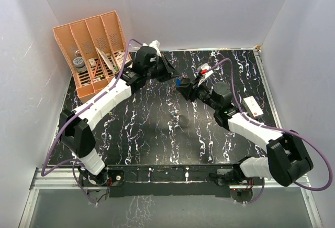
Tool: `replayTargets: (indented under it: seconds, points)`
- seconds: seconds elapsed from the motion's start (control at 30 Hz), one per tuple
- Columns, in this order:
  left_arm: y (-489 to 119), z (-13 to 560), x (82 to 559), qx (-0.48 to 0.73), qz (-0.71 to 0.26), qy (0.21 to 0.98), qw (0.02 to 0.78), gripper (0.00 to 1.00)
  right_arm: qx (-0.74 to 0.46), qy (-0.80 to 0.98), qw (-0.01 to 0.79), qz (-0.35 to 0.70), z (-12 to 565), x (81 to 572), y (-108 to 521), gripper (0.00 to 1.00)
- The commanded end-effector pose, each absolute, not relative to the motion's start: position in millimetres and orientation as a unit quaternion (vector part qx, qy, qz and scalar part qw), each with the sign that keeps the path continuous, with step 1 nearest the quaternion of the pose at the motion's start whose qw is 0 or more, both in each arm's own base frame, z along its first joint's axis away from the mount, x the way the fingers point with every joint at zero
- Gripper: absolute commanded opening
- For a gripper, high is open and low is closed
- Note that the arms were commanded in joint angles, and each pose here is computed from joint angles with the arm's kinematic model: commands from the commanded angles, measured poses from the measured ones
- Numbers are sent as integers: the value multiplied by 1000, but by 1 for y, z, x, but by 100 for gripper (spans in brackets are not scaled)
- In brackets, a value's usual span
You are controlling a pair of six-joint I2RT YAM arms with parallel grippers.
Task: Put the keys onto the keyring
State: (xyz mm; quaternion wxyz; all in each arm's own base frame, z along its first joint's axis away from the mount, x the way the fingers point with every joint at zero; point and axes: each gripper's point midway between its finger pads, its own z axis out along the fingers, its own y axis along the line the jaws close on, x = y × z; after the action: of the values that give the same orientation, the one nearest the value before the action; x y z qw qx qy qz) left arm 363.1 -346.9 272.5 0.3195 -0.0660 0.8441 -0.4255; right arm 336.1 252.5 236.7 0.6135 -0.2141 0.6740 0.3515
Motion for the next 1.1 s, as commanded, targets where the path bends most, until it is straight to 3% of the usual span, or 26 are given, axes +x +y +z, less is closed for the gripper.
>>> replayTargets:
  seconds: [0.0,0.77,0.97,1.07]
  points:
    - [-349,312,349,-66,-480,814,321,0,-225,629,652,359,265,341,258,25]
    - [-348,305,355,-120,-489,807,310,0,-165,634,678,332,271,360,244,24]
    - [-349,301,354,-126,-490,807,306,0,-155,633,680,335,269,363,244,15]
    - [-348,301,355,-130,-490,806,306,0,-153,635,678,337,268,365,245,15]
